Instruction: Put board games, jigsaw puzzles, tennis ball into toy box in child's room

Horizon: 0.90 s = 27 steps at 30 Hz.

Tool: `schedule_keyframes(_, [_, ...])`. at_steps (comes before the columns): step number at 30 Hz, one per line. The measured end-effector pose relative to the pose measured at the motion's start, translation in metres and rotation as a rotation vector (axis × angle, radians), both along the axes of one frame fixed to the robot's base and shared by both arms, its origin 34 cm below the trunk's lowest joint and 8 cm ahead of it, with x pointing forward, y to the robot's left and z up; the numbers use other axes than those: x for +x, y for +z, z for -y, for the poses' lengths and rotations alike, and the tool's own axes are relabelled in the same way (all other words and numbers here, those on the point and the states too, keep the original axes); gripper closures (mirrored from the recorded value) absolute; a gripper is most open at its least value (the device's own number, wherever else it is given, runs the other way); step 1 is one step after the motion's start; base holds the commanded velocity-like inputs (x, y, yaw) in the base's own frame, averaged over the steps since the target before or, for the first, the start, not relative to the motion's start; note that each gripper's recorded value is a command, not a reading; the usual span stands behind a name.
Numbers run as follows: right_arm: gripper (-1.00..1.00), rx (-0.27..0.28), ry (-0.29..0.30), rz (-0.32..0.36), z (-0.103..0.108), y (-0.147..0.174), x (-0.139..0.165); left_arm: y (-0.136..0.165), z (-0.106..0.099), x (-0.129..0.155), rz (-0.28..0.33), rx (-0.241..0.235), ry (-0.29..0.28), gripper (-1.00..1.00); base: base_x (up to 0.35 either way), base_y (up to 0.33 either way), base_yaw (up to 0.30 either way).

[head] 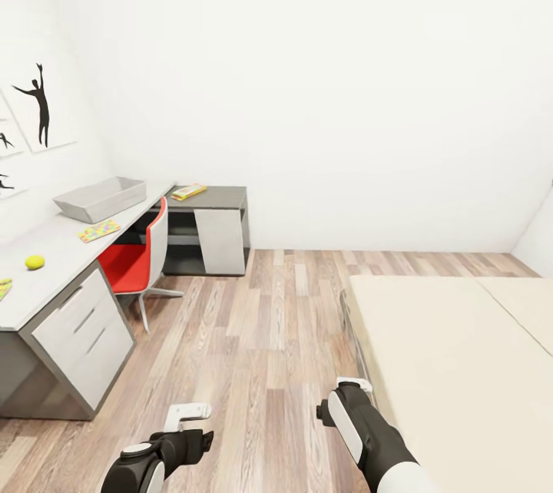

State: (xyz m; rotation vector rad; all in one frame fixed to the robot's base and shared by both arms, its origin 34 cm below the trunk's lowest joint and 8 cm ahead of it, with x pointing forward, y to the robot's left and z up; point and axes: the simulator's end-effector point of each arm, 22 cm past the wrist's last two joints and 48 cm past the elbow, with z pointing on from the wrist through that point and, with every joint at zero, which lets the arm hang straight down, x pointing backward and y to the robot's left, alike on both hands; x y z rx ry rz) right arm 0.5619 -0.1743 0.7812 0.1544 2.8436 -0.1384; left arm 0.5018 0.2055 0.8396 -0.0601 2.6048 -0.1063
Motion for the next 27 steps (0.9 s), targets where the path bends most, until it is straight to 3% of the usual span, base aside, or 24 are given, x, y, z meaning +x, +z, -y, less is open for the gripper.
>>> schedule_keyframes(19, [-1.0,0.001,0.001,0.0,0.0,0.0,0.0,0.0,0.0,0.0,-0.001,0.0,0.0,-1.0,-0.004,-0.011,0.003])
schedule_keyframes(27, [-1.0,0.002,0.0,0.001,0.0,0.0,0.001,0.001,0.016,-0.001,-0.002,-0.006,-0.037,-1.0,0.0,-0.109,0.0])
